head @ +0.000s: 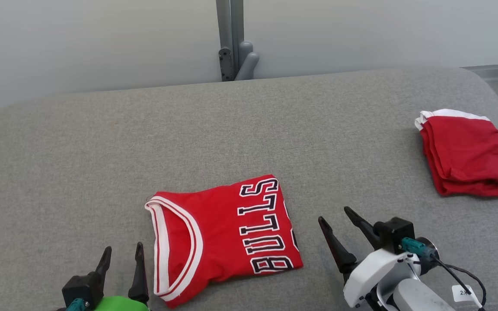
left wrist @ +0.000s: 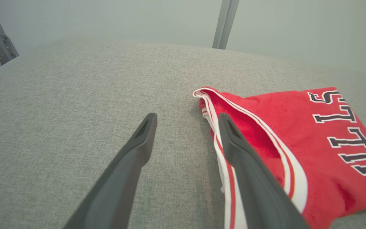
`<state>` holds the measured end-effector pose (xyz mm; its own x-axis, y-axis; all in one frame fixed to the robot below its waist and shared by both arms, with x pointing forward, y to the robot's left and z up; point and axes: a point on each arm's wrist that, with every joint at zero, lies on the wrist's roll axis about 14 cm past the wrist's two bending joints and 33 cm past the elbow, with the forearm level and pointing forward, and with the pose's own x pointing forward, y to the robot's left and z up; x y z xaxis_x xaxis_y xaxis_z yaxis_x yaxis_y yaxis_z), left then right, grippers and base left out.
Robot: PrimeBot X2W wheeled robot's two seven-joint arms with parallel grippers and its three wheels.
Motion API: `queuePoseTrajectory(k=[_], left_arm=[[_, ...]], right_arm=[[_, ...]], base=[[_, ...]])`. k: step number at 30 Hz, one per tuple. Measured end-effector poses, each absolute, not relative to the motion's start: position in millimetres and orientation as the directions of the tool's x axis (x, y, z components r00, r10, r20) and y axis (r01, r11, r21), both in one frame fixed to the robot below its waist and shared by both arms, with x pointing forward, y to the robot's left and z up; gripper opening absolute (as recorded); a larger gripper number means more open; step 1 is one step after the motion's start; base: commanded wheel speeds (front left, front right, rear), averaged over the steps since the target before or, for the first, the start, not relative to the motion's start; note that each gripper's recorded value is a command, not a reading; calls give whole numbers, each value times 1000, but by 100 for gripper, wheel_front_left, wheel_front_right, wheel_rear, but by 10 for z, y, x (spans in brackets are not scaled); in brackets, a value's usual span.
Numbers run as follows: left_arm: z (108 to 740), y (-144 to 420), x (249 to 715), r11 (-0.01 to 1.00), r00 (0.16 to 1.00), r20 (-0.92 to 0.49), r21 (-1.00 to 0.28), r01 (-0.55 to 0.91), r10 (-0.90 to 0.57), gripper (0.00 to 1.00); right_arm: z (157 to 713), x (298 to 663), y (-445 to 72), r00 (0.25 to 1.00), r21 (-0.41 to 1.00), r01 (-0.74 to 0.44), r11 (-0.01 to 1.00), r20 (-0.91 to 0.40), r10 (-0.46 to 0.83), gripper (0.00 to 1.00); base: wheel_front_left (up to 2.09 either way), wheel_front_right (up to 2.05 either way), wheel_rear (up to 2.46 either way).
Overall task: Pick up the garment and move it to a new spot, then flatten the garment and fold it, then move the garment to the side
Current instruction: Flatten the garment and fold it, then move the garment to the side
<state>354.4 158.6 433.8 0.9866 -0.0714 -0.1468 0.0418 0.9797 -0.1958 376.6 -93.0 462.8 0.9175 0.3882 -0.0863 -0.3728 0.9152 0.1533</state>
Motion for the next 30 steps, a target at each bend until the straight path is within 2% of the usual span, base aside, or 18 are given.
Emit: queuePoseTrajectory(k=[10, 16, 24, 30], left_arm=[[4341, 1528, 3530, 981, 985, -145, -183, 63, -90, 100], [4375, 1469, 3683, 980, 986, -132, -184, 79, -104, 100], [4285, 1506, 3791, 983, 984, -157, -176, 56, -85, 100], [4202, 1665, 3739, 987, 982, -186, -160, 1, -32, 100]], right_arm=[[4652, 3778, -875, 920, 165, -369, 915, -73, 384, 100], [4631, 4025, -717, 902, 176, -405, 897, -82, 423, 100], [4215, 4213, -409, 847, 263, -437, 860, -200, 492, 100], [3926, 4144, -107, 776, 320, -480, 817, -279, 565, 100]], base=[[0, 0, 0], [0, 0, 0], [0, 0, 0], [0, 0, 0]])
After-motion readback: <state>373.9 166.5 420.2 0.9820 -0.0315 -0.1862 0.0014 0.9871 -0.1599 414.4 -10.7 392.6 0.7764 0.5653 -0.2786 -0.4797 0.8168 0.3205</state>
